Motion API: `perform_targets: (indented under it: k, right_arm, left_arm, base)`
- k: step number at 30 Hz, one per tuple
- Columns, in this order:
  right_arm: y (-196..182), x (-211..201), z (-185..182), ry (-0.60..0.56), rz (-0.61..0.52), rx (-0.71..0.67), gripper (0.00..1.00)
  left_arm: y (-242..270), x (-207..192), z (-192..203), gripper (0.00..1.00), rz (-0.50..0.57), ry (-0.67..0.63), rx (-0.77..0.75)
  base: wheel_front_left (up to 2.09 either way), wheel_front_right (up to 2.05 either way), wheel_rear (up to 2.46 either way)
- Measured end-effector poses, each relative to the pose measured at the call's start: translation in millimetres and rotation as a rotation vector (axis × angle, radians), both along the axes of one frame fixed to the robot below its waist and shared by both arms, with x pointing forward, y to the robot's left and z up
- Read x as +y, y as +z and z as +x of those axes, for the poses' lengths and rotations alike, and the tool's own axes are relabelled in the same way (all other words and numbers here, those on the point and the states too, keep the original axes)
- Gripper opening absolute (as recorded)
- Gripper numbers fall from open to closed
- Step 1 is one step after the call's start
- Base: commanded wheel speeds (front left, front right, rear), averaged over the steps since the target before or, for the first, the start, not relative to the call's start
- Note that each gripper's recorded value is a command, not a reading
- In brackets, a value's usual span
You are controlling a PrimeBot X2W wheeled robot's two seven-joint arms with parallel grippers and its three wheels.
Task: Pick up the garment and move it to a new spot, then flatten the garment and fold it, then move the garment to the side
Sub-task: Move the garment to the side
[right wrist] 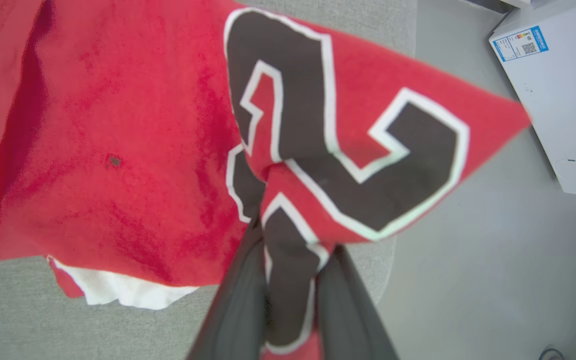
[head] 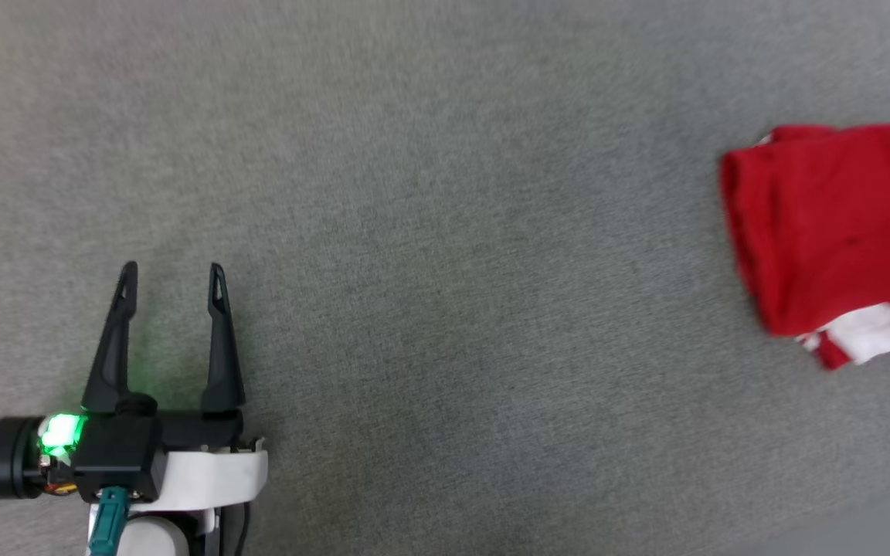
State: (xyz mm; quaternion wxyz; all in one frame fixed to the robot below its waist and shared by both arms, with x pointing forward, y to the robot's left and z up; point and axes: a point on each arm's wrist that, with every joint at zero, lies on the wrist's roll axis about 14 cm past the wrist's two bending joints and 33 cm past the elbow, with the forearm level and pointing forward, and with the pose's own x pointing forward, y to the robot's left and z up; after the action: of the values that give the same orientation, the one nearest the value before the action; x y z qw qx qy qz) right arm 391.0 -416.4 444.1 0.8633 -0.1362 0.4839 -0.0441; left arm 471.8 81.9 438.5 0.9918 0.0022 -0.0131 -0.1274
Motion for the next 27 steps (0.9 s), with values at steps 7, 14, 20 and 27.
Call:
perform_targets:
  k: [7,14,20,27]
  right_arm:
    - [-7,-55,16,-0.105,-0.140,0.040,0.00]
    - [-28,-74,27,-0.175,-0.172,0.059,0.00]
    - [-36,-68,30,-0.210,-0.132,0.022,1.00]
    - [2,-79,23,-0.193,-0.201,-0.071,1.00]
  left_arm:
    - [-26,1,13,1.00,0.004,0.000,0.026]
    - [-33,7,20,1.00,0.000,0.021,0.023]
    - [-25,17,18,1.00,0.012,0.051,0.013]
    - [3,22,-1,1.00,0.003,0.081,-0.006]
  base:
    - [0.00,0.00,0.00]
    - [0.00,0.00,0.00]
    - [0.00,0.00,0.00]
    - [0.00,0.00,0.00]
